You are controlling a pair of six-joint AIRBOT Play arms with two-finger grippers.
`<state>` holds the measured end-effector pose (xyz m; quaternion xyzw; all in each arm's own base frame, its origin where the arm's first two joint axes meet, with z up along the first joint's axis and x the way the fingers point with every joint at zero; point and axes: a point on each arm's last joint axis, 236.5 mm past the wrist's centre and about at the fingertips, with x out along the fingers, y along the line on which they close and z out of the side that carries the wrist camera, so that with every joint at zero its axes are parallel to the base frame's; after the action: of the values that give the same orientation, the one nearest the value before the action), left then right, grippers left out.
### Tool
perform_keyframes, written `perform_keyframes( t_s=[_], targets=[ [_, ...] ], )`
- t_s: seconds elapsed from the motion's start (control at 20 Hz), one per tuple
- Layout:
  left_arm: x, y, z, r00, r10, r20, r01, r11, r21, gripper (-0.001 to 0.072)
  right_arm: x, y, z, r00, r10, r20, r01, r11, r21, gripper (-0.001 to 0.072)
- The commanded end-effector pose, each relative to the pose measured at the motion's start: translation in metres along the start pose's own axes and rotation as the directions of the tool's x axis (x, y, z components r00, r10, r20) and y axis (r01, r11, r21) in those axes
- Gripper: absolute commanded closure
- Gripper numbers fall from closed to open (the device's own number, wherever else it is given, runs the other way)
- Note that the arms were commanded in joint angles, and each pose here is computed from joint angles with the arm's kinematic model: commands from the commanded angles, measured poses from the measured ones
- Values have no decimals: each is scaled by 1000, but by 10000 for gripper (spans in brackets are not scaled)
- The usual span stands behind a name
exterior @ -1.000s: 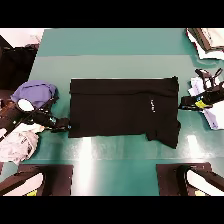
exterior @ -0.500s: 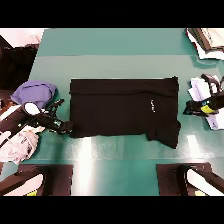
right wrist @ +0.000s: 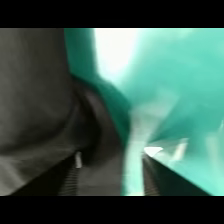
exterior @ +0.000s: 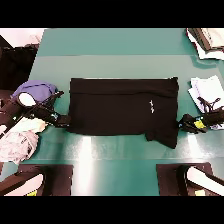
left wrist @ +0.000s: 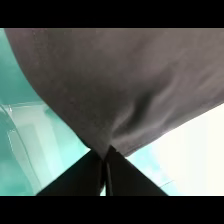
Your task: Fold the shirts.
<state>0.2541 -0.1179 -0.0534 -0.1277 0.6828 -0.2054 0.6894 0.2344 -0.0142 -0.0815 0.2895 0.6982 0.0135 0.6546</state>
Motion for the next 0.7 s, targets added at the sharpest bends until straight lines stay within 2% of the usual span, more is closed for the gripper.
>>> perform_keyframes(
  t_s=[0.0, 0.05, 0.1, 0.25, 0.4, 0.55, 0.65],
  targets=[
    [-2, -2, 0, 1000, -2, -2, 2, 1000, 3, 678, 18, 6, 6, 999, 37, -1, -37, 999, -1, 423],
    [-2, -2, -1, 1000, -3, -8, 3, 1000, 3, 678, 19, 6, 4, 999, 32, -7, -32, 999, -13, 597],
    [-2, -2, -4, 1000, -4, -20, 4, 1000, 6, 679, 17, 4, 3, 1000, 16, -10, -17, 1000, -24, 694],
    [-13, 9, -21, 993, 64, -100, -59, 997, 49, 680, -6, -15, -17, 994, -105, -21, 103, 991, -87, 695],
    [-44, 12, -26, 989, 145, -34, -143, 987, 74, 680, -49, -40, -43, 958, -286, 28, 287, 952, -102, 695],
    [-69, -11, -40, 993, 114, 24, -115, 988, 101, 679, -83, -28, -51, 942, -301, 151, 317, 943, -103, 695],
    [-74, -26, -55, 998, 70, -1, -69, 991, 112, 679, -102, -19, -53, 930, -297, 218, 325, 940, -107, 695]
  ],
)
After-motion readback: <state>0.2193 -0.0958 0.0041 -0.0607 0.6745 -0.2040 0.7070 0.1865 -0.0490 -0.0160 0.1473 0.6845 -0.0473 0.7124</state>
